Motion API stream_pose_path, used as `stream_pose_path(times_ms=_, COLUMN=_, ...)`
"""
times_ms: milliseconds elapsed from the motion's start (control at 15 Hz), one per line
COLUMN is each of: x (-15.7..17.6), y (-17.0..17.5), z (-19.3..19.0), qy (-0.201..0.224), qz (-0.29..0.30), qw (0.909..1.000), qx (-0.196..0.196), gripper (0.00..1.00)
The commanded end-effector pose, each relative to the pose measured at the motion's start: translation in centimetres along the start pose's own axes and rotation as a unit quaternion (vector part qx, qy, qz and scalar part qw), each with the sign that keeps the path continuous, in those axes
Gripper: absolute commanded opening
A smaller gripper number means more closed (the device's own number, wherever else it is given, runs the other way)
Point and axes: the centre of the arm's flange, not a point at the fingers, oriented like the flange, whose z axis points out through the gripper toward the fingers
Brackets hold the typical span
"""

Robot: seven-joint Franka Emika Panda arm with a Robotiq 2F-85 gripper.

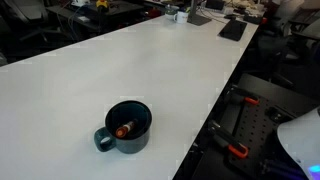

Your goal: Pick up the marker from the cup and put it on the table

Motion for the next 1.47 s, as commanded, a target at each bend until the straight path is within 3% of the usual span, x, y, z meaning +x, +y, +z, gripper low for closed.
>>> stream_pose_path(times_ms=0, x=0.0, y=0.0, z=0.0, qy=0.0, qz=0.0, qw=1.0, qx=0.0, gripper=1.0)
stream_pose_path(times_ms=667, x=0.3, y=-0.1, z=0.0, qy=0.002, qz=0.0, qw=1.0, qx=0.0, gripper=1.0)
stream_pose_path(times_ms=1400, x=9.4, y=-3.7, z=1.5, qy=-0.065, qz=-0.028, qw=0.9975, qx=0.001, gripper=1.0)
